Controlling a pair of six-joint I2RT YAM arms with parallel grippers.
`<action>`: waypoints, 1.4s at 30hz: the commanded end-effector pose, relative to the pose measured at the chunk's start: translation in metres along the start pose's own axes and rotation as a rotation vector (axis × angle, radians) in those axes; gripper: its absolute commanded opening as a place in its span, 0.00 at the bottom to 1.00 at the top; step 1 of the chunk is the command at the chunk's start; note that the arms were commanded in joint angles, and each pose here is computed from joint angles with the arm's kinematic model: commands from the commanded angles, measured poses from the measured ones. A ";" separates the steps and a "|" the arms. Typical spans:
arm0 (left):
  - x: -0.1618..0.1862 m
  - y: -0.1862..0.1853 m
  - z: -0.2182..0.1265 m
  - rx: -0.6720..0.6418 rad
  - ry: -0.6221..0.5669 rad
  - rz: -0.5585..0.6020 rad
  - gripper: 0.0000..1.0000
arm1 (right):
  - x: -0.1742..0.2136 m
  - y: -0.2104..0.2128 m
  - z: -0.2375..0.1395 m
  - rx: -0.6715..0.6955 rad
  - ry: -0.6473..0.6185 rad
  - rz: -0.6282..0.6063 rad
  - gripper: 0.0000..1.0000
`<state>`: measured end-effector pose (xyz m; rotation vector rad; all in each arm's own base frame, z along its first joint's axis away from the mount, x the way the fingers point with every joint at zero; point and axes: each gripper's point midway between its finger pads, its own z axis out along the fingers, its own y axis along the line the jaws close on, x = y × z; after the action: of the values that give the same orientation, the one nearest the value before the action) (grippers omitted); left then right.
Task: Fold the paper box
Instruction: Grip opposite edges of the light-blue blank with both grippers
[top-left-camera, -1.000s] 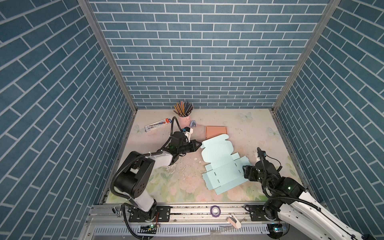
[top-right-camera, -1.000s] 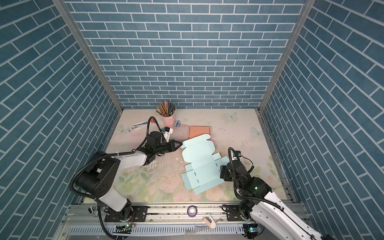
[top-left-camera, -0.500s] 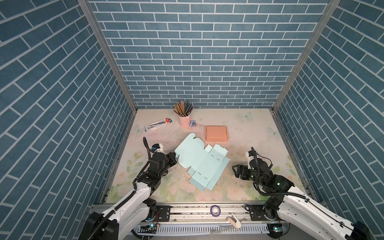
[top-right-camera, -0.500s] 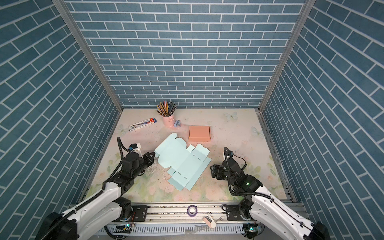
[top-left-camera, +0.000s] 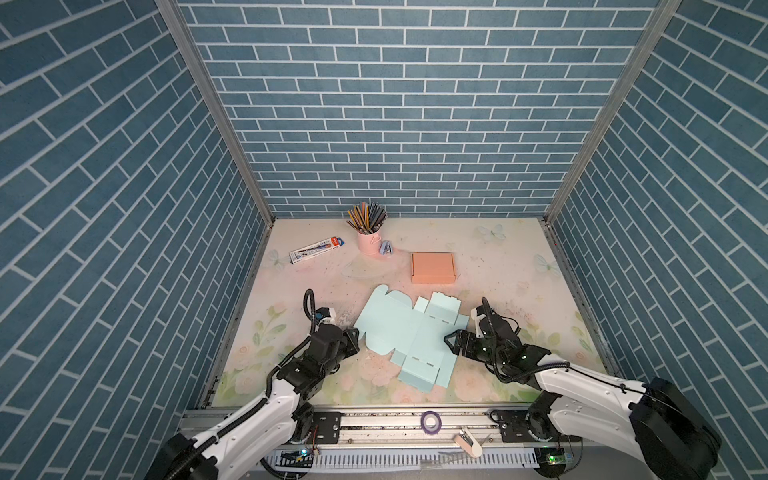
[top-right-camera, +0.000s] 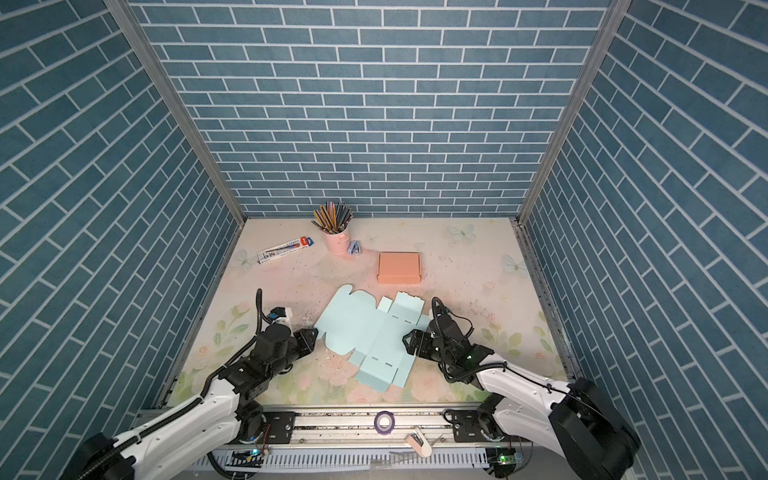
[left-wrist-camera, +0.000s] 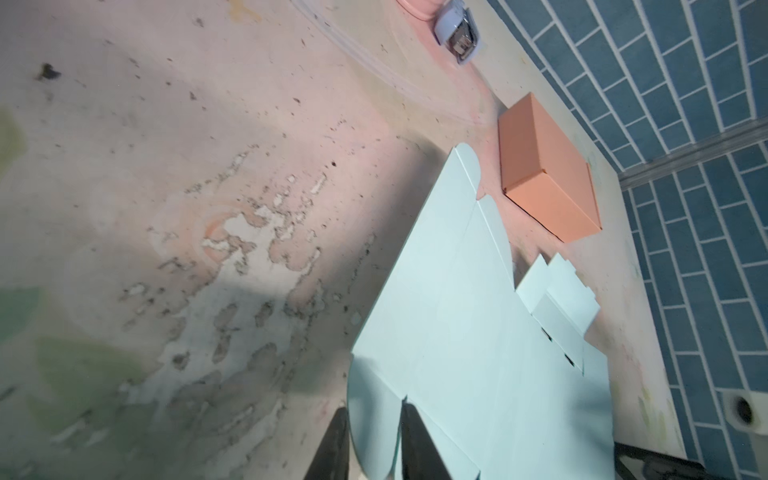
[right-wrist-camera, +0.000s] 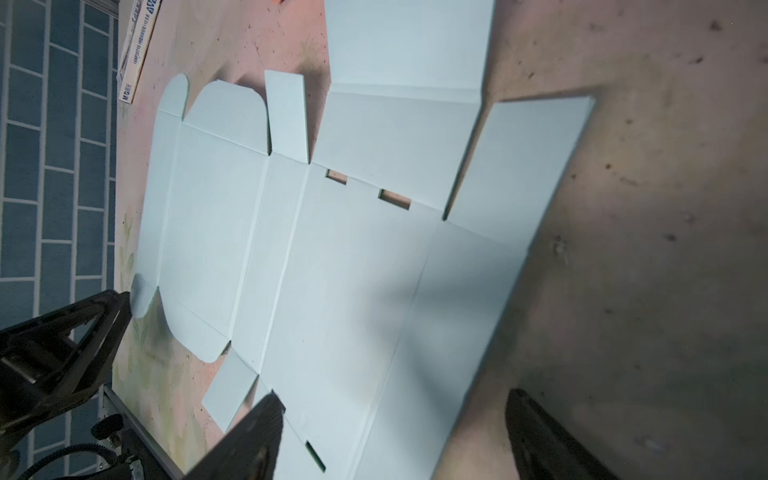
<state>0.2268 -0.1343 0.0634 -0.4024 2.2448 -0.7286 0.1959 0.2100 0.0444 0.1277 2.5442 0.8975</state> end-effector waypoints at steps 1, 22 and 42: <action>0.013 0.006 -0.005 -0.028 0.017 0.025 0.26 | -0.013 0.012 0.004 -0.029 -0.037 0.036 0.84; 0.021 -0.045 -0.033 0.115 0.150 0.331 0.61 | -0.024 -0.010 0.009 0.073 -0.080 0.022 0.33; 0.013 -0.075 -0.007 0.162 0.149 0.438 0.65 | -0.055 -0.024 -0.019 0.430 0.062 -0.389 0.09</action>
<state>0.2061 -0.1818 0.0889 0.1840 2.3424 -0.6664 0.2446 0.1907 0.0787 -0.1073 2.5668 0.4403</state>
